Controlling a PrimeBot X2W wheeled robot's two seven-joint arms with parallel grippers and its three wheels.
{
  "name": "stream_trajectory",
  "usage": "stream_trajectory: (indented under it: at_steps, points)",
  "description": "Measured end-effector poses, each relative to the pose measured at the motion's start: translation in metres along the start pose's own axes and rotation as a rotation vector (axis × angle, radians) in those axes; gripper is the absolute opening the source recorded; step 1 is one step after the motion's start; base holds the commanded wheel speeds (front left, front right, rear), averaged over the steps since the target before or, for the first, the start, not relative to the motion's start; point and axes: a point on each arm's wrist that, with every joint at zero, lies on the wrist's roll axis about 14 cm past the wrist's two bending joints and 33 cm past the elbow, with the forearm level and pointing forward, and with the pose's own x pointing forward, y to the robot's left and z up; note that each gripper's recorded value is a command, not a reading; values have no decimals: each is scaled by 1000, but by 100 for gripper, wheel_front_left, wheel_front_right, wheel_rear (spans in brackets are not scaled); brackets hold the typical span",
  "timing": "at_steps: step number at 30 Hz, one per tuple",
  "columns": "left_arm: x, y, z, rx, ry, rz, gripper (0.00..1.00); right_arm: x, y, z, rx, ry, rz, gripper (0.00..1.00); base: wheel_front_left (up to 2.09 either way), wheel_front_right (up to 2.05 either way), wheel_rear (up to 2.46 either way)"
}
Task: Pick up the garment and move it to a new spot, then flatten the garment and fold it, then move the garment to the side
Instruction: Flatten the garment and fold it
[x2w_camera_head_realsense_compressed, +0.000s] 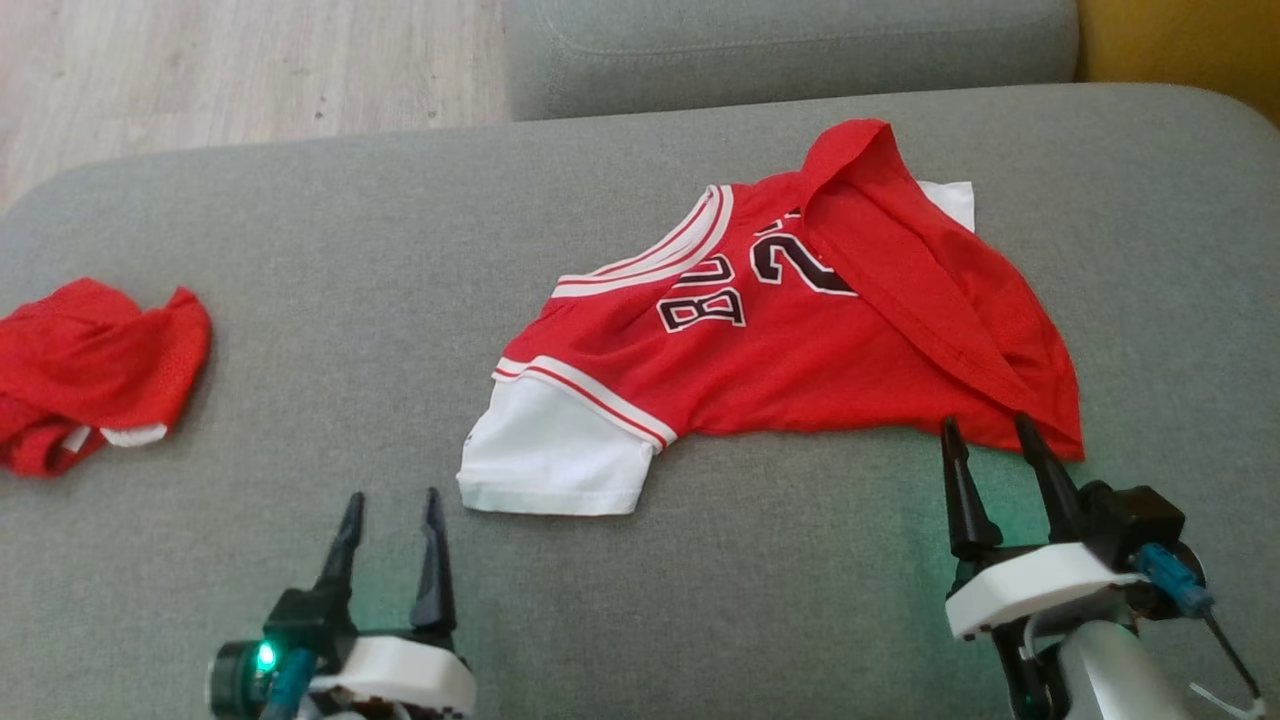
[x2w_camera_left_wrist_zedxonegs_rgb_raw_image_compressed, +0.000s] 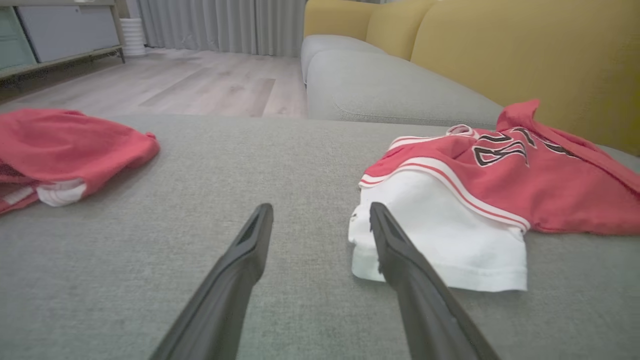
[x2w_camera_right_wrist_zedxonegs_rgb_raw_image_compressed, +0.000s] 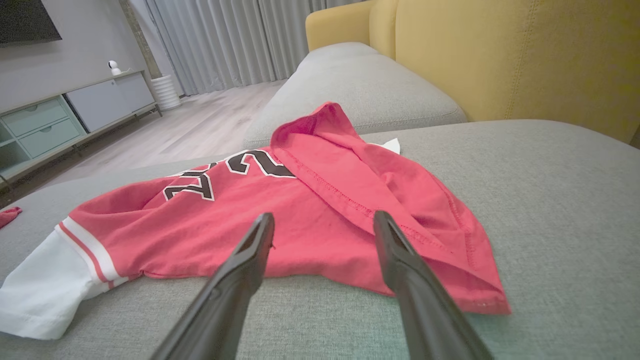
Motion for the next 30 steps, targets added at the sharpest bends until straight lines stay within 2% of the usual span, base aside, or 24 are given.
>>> stream_trajectory:
  at_steps: [4, 14, 18, 26, 27, 28, 29, 30]
  points:
    - [2, -14, -19, -60, 64, -68, 100, 2, -2, -9, 4, 27, -7, 100, 0, 0, 0]
    - [36, -33, -45, -130, 169, -151, 100, 14, -20, -17, 6, 53, -53, 100, 0, 0, 0]
    - [36, -38, -59, -149, 215, -165, 100, 11, -31, -21, 9, 64, -87, 100, 0, 0, 0]
    - [43, -38, -60, -176, 220, -165, 98, 11, -34, -25, 10, 76, -95, 100, 0, 0, 0]
    - [44, -38, -61, -181, 220, -163, 75, 11, -34, -25, 10, 77, -95, 100, 0, 0, 0]
    - [44, -38, -61, -188, 220, -159, 45, 11, -34, -25, 10, 78, -94, 100, 0, 0, 0]
    - [44, -37, -62, -192, 225, -156, 30, 11, -35, -26, 11, 78, -97, 100, 0, 0, 0]
    - [44, -36, -64, -192, 231, -153, 0, 11, -36, -26, 12, 79, -102, 100, 0, 0, 0]
